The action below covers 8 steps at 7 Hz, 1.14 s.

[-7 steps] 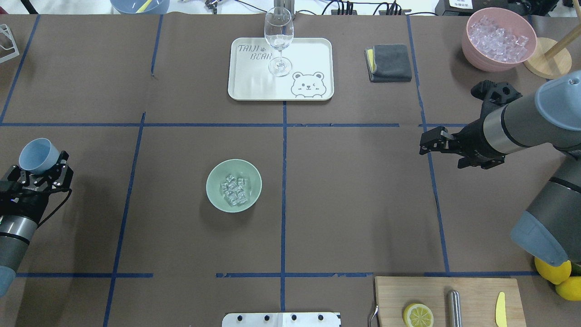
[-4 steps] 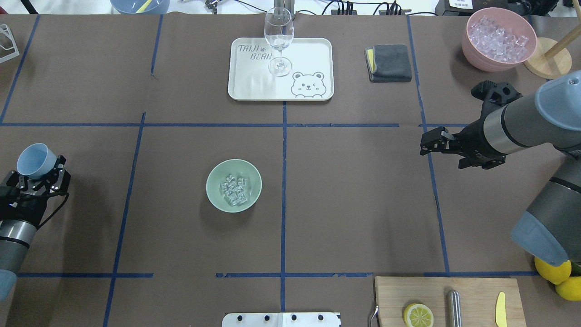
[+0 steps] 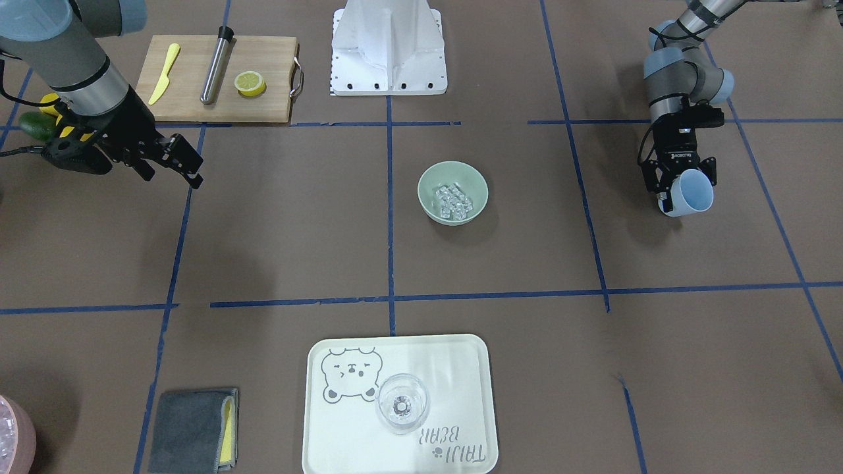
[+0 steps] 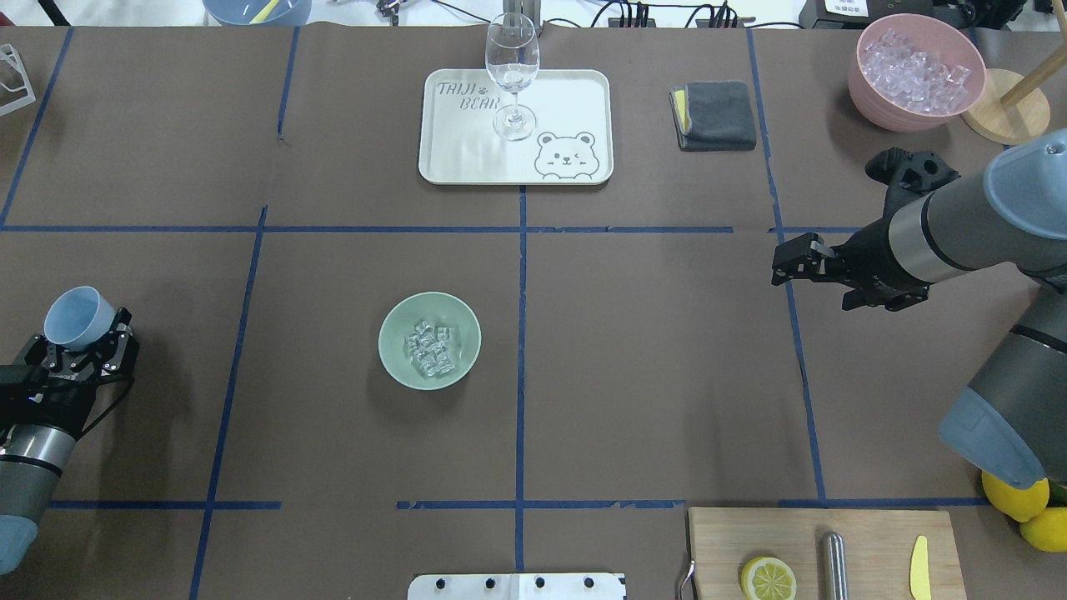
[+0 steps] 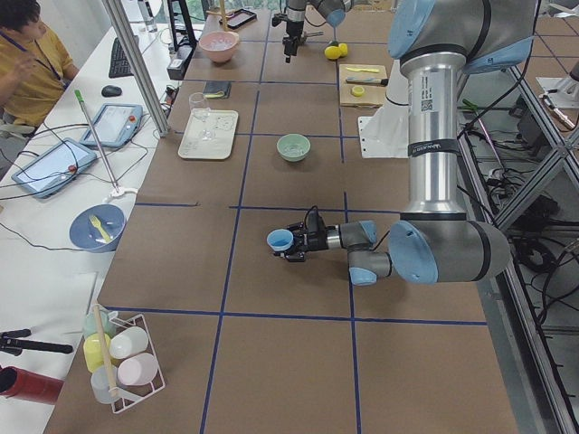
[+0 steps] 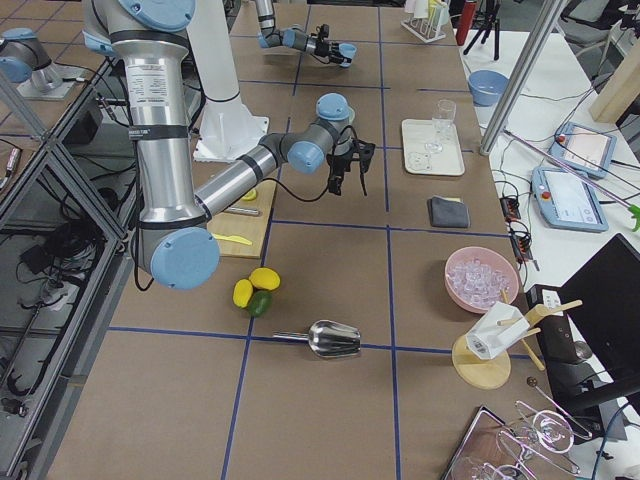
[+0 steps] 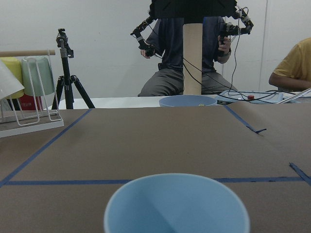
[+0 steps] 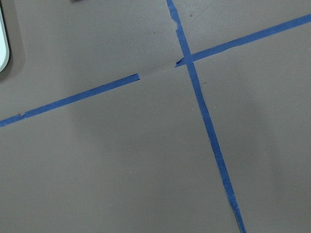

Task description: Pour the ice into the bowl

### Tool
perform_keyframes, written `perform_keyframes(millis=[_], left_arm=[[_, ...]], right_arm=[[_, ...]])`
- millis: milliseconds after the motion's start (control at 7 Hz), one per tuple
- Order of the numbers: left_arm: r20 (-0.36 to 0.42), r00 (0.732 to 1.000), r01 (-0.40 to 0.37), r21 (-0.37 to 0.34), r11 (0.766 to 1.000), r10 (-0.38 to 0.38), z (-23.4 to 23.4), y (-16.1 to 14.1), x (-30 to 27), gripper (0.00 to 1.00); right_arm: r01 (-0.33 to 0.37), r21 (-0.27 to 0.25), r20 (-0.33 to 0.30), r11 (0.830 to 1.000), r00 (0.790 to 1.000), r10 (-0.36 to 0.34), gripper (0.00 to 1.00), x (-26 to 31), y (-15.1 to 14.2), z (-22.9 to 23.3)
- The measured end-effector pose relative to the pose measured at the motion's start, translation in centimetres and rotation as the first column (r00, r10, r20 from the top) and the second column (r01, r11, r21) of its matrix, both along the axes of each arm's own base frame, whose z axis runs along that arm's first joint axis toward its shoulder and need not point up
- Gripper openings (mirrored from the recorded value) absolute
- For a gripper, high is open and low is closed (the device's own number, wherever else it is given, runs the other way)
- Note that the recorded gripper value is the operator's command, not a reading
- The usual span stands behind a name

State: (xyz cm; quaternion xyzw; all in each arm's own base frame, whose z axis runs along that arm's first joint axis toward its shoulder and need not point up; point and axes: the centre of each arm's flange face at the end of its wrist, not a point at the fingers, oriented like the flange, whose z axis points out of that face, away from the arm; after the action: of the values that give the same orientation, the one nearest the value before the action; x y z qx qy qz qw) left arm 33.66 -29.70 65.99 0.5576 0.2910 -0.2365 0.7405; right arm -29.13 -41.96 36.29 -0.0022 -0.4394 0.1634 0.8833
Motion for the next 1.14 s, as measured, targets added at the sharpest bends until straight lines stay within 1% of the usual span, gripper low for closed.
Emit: perform_keyframes(millis=[286, 429, 571, 714, 857, 1000, 1143], left_arm=[[0.004, 1.0, -0.018, -0.001, 1.0, 0.018, -0.2, 0.2, -0.1, 1.0], [0.025, 0.998, -0.052, -0.005, 0.999, 0.052, -0.6, 0.4, -0.5, 1.0], [0.051, 0.992, -0.117, -0.026, 0.993, 0.118, -0.9, 0.9, -1.7, 1.0], [0.074, 0.976, -0.201, -0.056, 0.978, 0.205, -1.2, 1.7, -3.4, 1.0], [0.09, 0.952, -0.287, -0.081, 0.954, 0.294, -2.0, 2.5, -4.7, 1.0], [0.115, 0.916, -0.372, -0.115, 0.921, 0.384, -1.9, 3.3, -5.5, 1.0], [0.164, 0.859, -0.464, -0.151, 0.873, 0.485, -1.4, 4.2, -6.3, 1.0]], right_arm=[[-0.001, 0.004, 0.006, 1.0, 1.0, 0.001, 1.0, 0.0, 0.0, -0.4], [-0.003, 0.004, 0.008, 1.0, 1.0, 0.003, 1.0, -0.1, -0.1, -0.6], [-0.003, 0.006, 0.011, 1.0, 1.0, 0.003, 1.0, -0.1, 0.0, -0.7], [-0.003, 0.01, 0.018, 1.0, 1.0, 0.002, 1.0, -0.2, -0.1, -1.2], [-0.002, 0.018, 0.028, 1.0, 1.0, 0.001, 1.0, -0.4, -0.2, -1.9], [-0.002, 0.022, 0.04, 1.0, 0.999, 0.001, 1.0, -0.5, -0.3, -2.6], [-0.007, 0.019, 0.057, 1.0, 0.998, 0.006, 1.0, -1.0, -0.2, -3.6]])
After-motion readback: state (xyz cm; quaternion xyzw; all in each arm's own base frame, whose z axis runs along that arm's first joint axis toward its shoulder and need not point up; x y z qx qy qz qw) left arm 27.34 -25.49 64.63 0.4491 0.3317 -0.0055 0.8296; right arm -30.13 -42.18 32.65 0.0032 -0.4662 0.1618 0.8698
